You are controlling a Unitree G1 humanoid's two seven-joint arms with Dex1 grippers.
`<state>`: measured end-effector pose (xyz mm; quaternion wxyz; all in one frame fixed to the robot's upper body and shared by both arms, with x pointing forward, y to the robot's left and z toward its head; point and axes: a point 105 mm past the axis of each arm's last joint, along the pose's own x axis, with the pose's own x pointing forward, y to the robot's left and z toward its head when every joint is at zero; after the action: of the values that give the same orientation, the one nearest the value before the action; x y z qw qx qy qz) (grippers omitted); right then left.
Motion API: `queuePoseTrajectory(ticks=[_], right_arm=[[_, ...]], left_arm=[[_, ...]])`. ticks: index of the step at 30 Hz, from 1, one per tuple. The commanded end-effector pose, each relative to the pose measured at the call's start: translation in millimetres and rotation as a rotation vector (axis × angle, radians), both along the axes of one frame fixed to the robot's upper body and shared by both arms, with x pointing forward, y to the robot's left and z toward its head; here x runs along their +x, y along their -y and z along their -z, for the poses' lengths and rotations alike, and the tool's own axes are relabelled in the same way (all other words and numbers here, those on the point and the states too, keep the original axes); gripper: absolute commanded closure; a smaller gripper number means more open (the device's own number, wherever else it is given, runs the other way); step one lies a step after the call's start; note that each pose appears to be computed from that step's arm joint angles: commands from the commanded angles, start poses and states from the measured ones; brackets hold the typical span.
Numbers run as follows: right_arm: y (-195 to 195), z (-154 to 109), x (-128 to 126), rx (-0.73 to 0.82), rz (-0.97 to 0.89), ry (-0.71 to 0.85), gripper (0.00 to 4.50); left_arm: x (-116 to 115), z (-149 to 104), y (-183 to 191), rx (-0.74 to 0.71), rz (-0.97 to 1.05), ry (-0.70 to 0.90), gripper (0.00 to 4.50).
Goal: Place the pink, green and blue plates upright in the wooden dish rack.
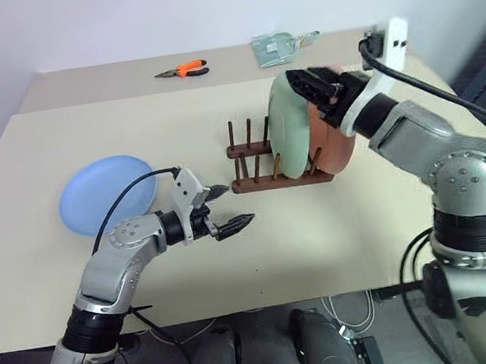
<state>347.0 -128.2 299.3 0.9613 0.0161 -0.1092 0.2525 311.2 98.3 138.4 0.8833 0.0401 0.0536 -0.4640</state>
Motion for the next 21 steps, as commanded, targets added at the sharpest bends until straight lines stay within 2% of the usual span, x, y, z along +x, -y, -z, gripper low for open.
queuePoseTrajectory(ticks=[1, 2, 5, 7, 10, 12, 15, 19, 21], right_arm=[[-2, -40, -14, -0.164, 0.019, 0.278, 1.98], [-3, -43, -15, -0.163, 0.003, 0.290, 1.98], [-28, -48, -40, -0.272, -0.170, 0.390, 1.13], [-45, -39, -51, -0.328, -0.269, 0.409, 0.14], [-59, -18, -56, -0.392, -0.341, 0.388, 0.02], [-64, -7, -55, -0.395, -0.363, 0.364, 0.02], [-68, 2, -56, -0.396, -0.383, 0.343, 0.02], [-67, 6, -55, -0.394, -0.386, 0.330, 0.02], [-66, 8, -55, -0.394, -0.386, 0.326, 0.00]], left_arm=[[25, -29, -29, -0.107, -0.201, 0.078, 0.05], [30, -31, -36, -0.137, -0.248, 0.063, 0.05], [72, -38, -113, -0.195, -0.739, 0.042, 0.00], [81, -34, -169, -0.135, -1.079, 0.002, 0.00], [75, -41, -220, -0.055, -1.403, 0.005, 0.00], [67, -40, -240, -0.013, -1.537, -0.027, 0.00], [60, -23, -245, 0.012, -1.579, -0.148, 0.00], [50, 18, -231, -0.056, -1.513, -0.382, 0.00], [46, 26, -227, -0.099, -1.506, -0.431, 0.54]])
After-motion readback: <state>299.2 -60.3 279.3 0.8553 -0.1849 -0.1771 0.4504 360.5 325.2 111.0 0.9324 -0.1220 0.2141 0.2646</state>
